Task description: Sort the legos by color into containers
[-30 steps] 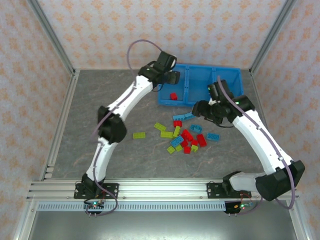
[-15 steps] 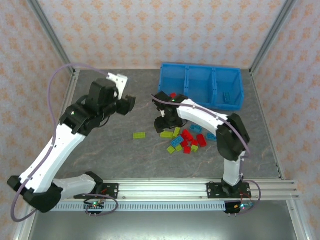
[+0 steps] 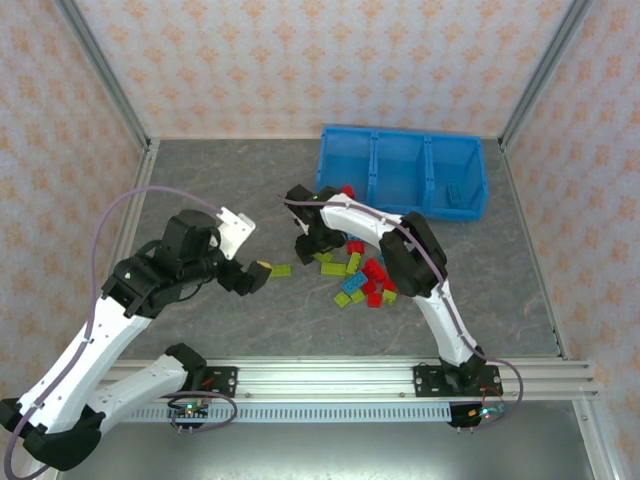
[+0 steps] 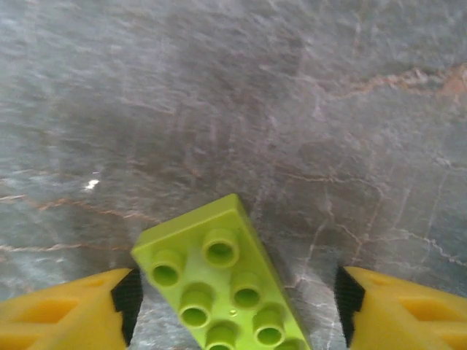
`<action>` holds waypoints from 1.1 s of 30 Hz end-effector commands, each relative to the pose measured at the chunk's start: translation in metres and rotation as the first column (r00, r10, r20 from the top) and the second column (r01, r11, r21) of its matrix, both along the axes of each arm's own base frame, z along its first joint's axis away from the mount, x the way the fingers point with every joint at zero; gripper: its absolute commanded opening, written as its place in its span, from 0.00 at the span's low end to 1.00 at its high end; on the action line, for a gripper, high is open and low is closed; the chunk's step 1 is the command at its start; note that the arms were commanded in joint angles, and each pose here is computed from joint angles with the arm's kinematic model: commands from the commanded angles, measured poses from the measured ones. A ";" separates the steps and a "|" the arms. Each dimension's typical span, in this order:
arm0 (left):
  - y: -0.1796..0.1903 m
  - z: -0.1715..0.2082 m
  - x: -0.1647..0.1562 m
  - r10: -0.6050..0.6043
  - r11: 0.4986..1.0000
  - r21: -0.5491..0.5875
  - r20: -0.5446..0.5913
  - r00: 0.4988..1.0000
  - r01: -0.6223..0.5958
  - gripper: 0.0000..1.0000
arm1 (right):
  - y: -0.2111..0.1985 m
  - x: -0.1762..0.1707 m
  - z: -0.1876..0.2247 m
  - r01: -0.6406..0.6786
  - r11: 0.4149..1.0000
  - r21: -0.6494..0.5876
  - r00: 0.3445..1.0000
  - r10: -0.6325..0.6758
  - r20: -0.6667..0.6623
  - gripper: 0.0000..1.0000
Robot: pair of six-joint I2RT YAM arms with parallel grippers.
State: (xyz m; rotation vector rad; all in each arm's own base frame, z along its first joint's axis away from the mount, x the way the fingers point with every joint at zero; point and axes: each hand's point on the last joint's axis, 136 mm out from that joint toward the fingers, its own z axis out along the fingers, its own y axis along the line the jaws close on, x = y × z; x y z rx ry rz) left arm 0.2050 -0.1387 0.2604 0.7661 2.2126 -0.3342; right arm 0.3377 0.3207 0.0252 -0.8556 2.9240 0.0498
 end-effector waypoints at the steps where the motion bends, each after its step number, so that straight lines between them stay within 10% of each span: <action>1: -0.015 -0.006 -0.028 -0.193 0.980 -0.038 0.002 0.981 0.193 0.96 | -0.009 -0.004 -0.011 0.014 0.998 -0.055 0.999 -0.017 -0.044 0.64; 12: -0.003 -0.008 -0.033 -0.207 0.978 0.032 0.060 0.977 0.205 0.97 | -0.024 0.011 0.000 0.066 0.991 -0.120 0.996 -0.058 0.065 0.35; 23: 0.001 0.012 0.004 -0.060 0.998 0.002 0.195 0.979 0.061 1.00 | -0.016 0.039 0.083 0.205 0.973 0.111 0.943 -0.226 0.246 0.33; 33: -0.006 0.019 0.022 -0.021 0.999 -0.023 0.194 0.981 0.026 1.00 | -0.119 0.091 0.213 0.467 0.785 0.407 0.646 -0.617 0.450 0.32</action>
